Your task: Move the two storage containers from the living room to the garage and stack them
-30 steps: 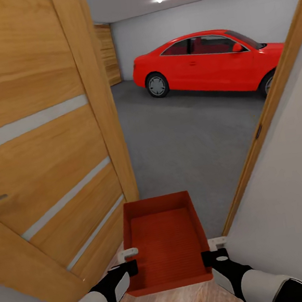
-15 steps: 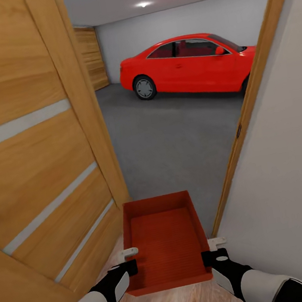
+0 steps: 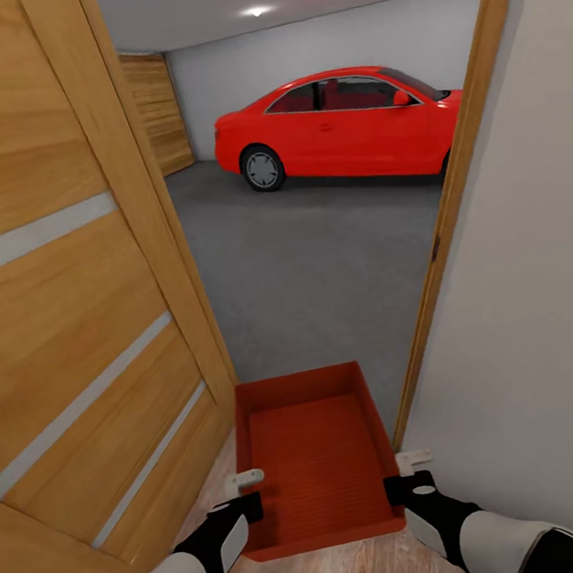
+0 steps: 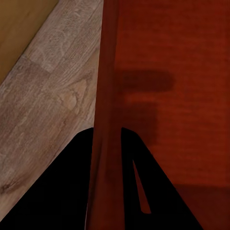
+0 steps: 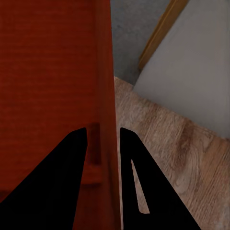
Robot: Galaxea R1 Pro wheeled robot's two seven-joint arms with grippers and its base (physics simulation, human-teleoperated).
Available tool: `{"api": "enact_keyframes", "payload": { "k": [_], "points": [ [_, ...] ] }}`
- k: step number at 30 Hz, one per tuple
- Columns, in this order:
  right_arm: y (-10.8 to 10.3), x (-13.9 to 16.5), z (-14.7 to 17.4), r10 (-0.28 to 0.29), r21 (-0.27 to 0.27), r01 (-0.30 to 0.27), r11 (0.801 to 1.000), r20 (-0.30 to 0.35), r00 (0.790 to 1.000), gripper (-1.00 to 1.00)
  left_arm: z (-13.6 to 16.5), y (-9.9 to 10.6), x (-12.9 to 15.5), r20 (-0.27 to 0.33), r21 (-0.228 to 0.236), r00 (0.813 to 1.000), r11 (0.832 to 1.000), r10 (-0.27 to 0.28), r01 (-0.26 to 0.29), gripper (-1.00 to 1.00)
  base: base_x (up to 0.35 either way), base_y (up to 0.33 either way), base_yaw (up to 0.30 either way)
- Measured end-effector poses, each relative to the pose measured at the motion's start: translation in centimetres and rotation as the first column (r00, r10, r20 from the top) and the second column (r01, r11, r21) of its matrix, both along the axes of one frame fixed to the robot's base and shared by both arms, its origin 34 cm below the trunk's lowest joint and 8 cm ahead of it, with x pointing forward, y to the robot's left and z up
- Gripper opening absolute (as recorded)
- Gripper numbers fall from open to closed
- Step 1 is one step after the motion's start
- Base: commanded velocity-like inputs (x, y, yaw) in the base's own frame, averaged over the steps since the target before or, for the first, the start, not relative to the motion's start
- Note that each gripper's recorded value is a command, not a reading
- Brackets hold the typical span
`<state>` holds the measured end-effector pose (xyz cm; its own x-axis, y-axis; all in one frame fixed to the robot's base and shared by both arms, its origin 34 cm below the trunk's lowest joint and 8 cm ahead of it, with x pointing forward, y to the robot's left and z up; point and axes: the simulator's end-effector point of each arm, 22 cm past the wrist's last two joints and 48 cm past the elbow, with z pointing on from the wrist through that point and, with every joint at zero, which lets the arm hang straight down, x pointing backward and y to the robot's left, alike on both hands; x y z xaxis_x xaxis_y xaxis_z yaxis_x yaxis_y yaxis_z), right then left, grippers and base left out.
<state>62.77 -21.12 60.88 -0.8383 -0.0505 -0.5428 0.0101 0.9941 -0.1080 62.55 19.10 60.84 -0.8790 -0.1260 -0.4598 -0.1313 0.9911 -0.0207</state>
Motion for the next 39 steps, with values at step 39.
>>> {"api": "enact_keyframes", "payload": {
  "k": [39],
  "points": [
    [0.40, 0.00, 0.08, -0.002, -0.004, 0.002, 1.000, 0.002, 1.000, -1.00, -0.04, 0.37, 0.07, 0.002, -0.005, 1.000, 1.000, -0.004, 0.004, -1.00, 0.054, 0.051, -0.048]
  ]
}}
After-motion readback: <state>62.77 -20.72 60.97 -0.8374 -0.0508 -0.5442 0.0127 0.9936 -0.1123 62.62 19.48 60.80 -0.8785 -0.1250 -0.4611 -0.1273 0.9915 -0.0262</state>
